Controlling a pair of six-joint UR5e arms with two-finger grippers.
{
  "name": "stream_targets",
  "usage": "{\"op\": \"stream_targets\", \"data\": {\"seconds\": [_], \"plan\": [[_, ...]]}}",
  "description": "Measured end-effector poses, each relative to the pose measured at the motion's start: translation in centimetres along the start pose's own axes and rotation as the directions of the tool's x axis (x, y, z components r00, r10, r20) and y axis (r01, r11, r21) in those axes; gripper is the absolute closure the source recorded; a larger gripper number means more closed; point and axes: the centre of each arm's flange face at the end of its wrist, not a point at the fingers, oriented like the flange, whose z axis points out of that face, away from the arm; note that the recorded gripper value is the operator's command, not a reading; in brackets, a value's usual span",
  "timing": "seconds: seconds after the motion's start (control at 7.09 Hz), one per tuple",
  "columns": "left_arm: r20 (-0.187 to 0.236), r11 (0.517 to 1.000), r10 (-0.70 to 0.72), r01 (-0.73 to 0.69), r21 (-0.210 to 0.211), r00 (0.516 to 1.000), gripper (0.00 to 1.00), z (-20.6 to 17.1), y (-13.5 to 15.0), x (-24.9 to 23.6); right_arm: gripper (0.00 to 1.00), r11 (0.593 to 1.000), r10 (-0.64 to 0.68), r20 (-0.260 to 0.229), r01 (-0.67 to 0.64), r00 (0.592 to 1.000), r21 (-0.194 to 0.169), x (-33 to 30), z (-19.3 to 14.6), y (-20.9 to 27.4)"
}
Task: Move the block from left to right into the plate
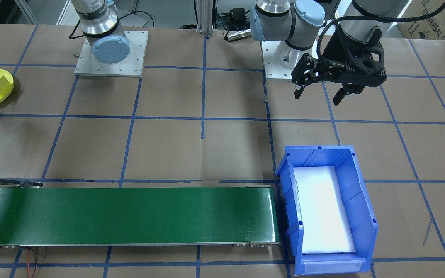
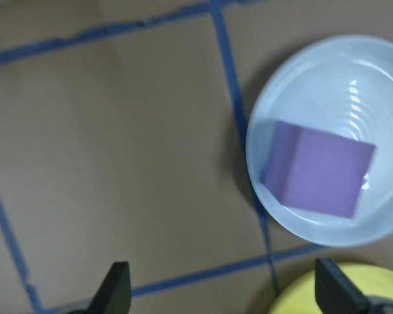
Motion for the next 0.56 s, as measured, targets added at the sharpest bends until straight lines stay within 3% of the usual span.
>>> {"op": "stream_targets", "data": {"seconds": [0.28,0.56], "plan": [[0.0,1.0,0.001,-0.001,-0.002,1.0,0.0,0.1,0.0,0.0,0.0,1.0,-0.008,0.011,0.008,1.0,0.007,-15.0,-2.7,-3.4],[-0.001,1.0,0.001,-0.001,-0.005,1.0,0.0,0.2,0.1,0.0,0.0,0.994,-0.092,0.02,0.091,0.996,0.056,-27.7,-8.4,-3.4]]}}
